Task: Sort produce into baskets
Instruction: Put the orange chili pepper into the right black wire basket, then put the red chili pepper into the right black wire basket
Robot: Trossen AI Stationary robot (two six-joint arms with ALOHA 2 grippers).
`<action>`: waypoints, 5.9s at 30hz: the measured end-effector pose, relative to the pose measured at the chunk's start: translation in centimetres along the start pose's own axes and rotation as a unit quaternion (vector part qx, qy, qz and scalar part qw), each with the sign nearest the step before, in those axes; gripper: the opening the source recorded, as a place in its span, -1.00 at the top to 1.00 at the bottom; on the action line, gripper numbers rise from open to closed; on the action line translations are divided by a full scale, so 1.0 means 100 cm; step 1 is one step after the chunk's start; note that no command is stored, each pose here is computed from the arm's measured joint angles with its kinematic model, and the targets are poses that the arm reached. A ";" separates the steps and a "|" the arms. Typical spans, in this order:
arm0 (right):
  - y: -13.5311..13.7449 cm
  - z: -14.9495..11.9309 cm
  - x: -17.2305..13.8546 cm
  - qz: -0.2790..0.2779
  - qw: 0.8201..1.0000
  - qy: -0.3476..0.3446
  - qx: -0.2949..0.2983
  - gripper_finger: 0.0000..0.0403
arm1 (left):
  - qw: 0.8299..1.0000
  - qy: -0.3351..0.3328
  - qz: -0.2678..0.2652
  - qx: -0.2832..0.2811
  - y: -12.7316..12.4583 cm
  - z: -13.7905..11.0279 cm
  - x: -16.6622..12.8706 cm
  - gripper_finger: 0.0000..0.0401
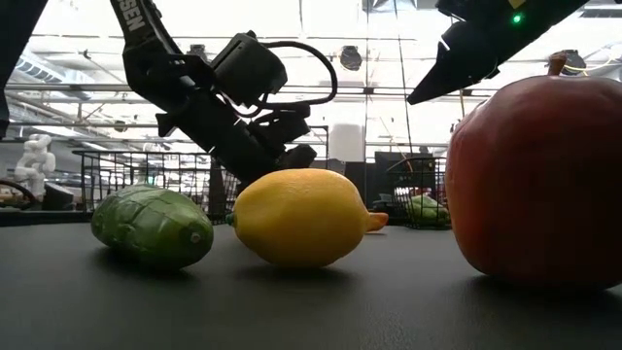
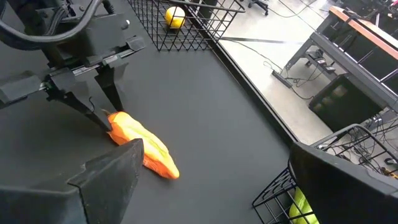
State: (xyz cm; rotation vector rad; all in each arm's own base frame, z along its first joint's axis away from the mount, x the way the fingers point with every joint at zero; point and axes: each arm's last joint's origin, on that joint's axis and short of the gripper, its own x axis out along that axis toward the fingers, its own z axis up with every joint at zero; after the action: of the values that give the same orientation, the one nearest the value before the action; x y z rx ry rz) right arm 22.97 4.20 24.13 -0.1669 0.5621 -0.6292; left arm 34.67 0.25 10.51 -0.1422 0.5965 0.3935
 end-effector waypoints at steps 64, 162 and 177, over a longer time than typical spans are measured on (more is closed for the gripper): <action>0.023 0.003 0.050 0.208 0.976 0.031 0.061 -0.61 | 0.944 -0.096 -0.039 0.312 -0.030 0.052 -0.089 0.33; -0.140 -0.041 0.071 -0.315 0.886 0.191 0.281 0.13 | 0.988 -0.033 0.012 0.150 0.006 0.064 -0.171 -0.40; -0.095 0.028 -0.003 -0.024 0.961 -0.013 0.275 -0.28 | 0.987 -0.015 -0.034 0.156 0.004 0.061 -0.171 -0.40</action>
State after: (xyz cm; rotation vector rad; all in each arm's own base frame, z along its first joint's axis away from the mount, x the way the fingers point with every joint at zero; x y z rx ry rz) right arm 19.46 -3.26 29.59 0.3353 0.3413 -0.8061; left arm 24.79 -3.39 25.29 0.1424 0.6151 0.2326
